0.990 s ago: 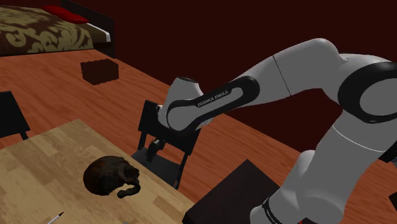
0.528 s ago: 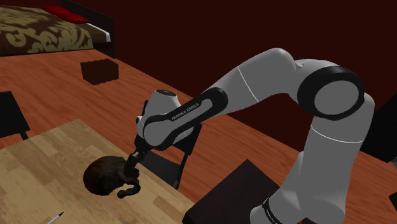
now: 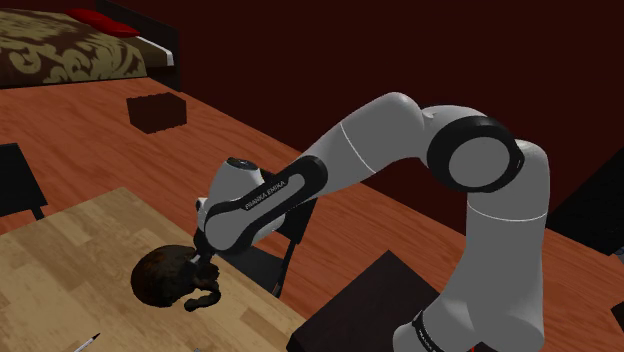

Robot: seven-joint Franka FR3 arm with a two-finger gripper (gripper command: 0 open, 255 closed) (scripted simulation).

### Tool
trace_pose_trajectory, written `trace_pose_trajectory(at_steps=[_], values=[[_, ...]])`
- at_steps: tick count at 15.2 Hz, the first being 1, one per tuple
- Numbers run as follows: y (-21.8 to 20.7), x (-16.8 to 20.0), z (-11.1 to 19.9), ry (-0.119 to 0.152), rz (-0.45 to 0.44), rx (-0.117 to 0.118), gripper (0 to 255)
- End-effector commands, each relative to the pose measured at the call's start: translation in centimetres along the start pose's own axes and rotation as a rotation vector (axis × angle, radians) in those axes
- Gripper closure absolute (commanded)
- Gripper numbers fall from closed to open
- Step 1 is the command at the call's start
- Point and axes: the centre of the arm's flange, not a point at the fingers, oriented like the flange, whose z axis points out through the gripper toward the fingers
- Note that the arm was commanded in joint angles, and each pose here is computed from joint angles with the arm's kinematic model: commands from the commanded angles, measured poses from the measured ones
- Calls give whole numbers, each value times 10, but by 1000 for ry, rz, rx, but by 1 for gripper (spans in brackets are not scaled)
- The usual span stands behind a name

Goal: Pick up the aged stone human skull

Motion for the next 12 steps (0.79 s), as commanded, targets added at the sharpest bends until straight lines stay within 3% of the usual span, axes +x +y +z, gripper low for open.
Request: trace_pose_trajectory(at_steps=[1, 4, 5, 12], values=[[2, -2, 11, 1, 0, 0, 0], [4, -4, 19, 1, 0, 0, 0], [5, -4, 19, 1, 0, 0, 255], [5, -3, 19, 1, 0, 0, 255]])
